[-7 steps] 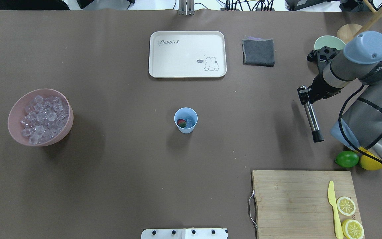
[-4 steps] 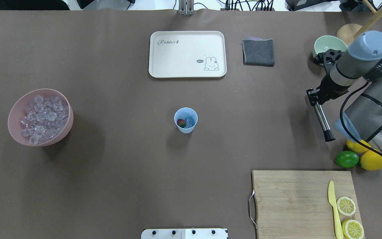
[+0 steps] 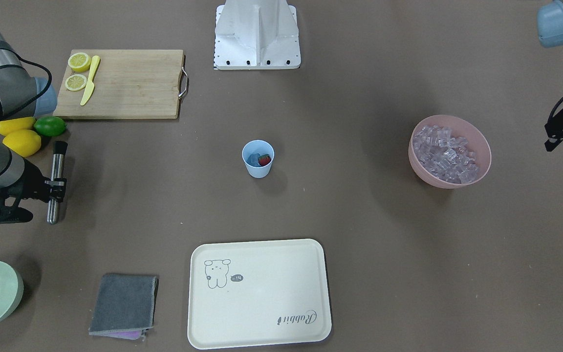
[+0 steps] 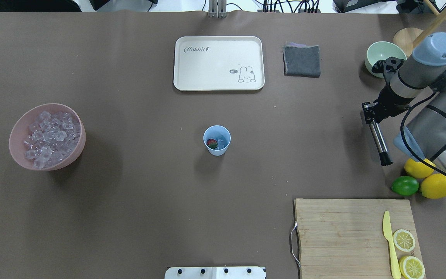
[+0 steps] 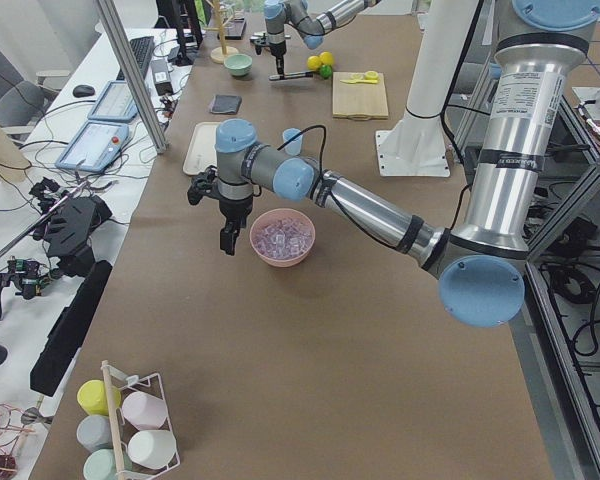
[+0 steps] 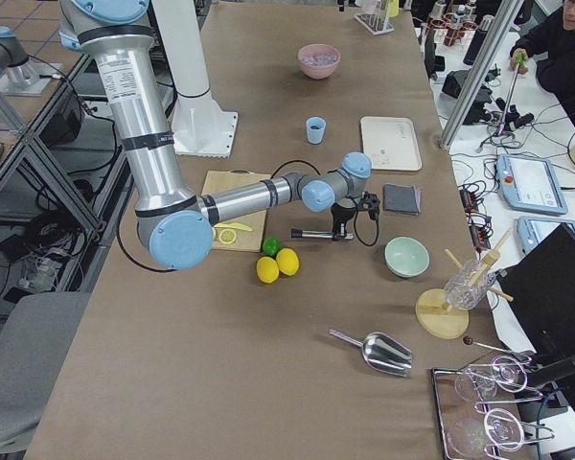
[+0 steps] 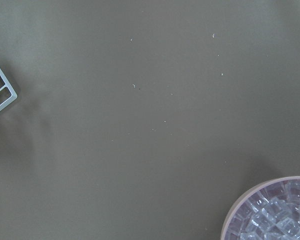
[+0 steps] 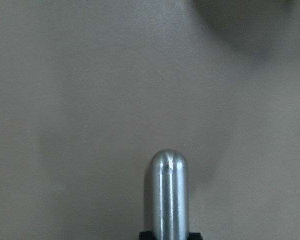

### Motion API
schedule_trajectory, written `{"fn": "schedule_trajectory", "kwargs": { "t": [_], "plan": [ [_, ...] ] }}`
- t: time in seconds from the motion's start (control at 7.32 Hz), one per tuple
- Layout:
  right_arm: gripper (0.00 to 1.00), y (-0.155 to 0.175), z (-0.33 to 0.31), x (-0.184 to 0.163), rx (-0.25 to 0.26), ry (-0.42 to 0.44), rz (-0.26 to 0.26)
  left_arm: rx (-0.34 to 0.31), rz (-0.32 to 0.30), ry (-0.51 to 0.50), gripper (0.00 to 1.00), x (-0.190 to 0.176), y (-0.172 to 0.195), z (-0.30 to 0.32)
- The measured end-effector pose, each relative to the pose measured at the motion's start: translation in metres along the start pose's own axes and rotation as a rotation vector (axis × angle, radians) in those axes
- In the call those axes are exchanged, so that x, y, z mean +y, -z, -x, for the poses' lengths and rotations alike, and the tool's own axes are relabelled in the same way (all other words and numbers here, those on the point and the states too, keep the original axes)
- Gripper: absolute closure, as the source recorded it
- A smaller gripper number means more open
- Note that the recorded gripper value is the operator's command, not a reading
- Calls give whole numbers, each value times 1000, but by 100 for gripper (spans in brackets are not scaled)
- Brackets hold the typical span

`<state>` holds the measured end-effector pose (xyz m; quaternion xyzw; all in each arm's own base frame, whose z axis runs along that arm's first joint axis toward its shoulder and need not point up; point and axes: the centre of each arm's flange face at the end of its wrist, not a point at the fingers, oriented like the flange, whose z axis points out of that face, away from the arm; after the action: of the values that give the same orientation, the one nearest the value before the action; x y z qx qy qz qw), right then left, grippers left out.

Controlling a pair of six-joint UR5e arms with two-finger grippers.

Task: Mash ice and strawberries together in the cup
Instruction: 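Lower the pestle onto the table near the lemons and release it with the right gripper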

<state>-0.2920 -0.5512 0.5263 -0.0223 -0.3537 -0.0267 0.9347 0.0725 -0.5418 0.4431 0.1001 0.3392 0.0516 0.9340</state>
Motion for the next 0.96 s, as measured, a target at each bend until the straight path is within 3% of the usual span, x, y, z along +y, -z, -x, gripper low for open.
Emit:
{"fn": "schedule_trajectory", "kwargs": {
  "t": [0.27,0.41,0.96],
  "plan": [
    [13,-3,-2,-2,4,-16,4,1,0,0,3,-1,0,-1],
    [0,-4,-3,-2,6,-18,5,1,-1,0,3,-1,0,-2],
    [0,12,0,-7,-8,-14,-24,0,3,0,3,0,-2,0]
  ]
}}
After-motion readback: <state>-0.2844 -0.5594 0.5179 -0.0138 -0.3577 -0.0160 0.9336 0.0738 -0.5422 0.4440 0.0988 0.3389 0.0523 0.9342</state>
